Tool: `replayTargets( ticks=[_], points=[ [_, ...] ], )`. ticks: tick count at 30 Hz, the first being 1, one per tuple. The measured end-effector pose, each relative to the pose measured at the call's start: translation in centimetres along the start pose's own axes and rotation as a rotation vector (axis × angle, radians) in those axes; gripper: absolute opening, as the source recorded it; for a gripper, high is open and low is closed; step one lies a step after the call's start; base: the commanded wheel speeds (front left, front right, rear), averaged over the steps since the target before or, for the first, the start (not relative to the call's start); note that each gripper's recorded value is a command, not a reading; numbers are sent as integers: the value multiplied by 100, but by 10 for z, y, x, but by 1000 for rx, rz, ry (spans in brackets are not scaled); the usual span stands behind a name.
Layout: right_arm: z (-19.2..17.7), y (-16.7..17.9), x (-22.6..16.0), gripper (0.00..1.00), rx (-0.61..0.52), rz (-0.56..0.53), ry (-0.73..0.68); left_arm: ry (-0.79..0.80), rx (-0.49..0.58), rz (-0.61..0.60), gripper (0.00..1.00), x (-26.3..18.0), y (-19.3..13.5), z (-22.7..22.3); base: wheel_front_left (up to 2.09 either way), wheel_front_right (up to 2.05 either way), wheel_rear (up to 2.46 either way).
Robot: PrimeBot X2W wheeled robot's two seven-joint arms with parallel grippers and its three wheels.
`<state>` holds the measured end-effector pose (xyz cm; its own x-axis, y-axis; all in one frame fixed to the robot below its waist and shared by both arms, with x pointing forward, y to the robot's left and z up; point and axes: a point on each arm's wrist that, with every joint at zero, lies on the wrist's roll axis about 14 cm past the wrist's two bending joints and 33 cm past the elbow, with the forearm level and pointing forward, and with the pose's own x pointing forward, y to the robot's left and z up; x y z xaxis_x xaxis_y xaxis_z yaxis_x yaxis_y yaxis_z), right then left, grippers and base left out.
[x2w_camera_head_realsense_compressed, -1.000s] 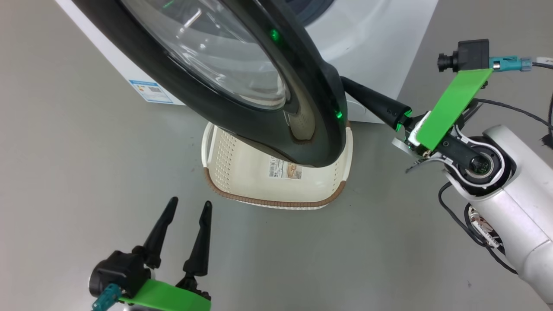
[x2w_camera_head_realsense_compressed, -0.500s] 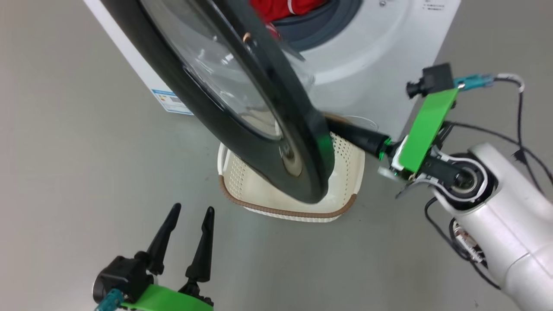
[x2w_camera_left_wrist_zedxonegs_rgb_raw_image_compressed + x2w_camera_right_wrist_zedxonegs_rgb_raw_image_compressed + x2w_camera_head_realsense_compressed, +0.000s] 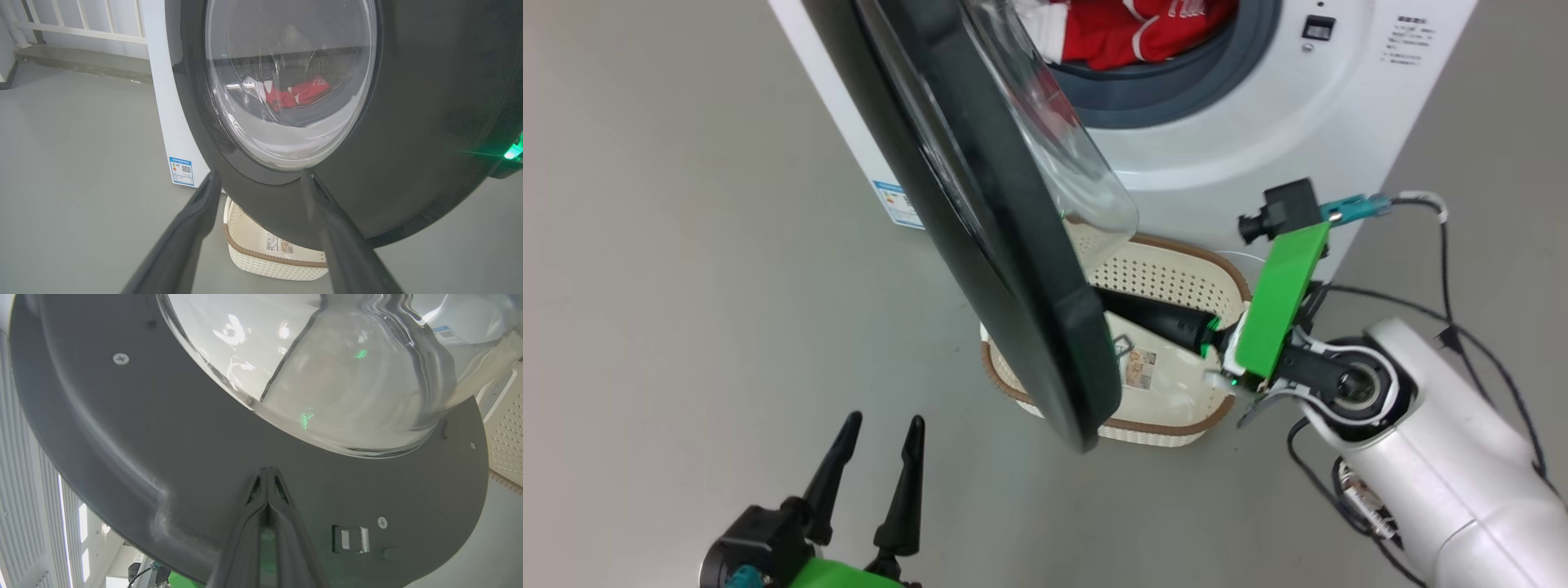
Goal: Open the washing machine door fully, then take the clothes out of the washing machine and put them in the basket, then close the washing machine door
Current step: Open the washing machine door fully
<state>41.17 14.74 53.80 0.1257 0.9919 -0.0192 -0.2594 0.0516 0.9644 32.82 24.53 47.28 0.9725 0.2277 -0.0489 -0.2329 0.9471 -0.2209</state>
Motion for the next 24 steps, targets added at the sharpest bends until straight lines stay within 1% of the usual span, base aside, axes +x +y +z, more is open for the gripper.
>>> replayTargets(
  ticks=[9, 13, 16, 24],
  points=[
    [-32, 14, 22, 0, 21, 44, 92, -16, -5, 63, 100, -16, 17, 5, 0, 0, 0],
    [-39, 22, 29, 0, 18, 61, 112, -28, -6, 78, 100, -20, 21, 9, 0, 0, 0],
    [-46, 22, 32, 0, 12, 58, 123, -22, -7, 100, 100, -26, 26, 7, 0, 0, 0],
    [-57, 26, 36, 0, 18, 66, 143, -34, -11, 111, 100, -30, 30, 10, 0, 0, 0]
  ],
)
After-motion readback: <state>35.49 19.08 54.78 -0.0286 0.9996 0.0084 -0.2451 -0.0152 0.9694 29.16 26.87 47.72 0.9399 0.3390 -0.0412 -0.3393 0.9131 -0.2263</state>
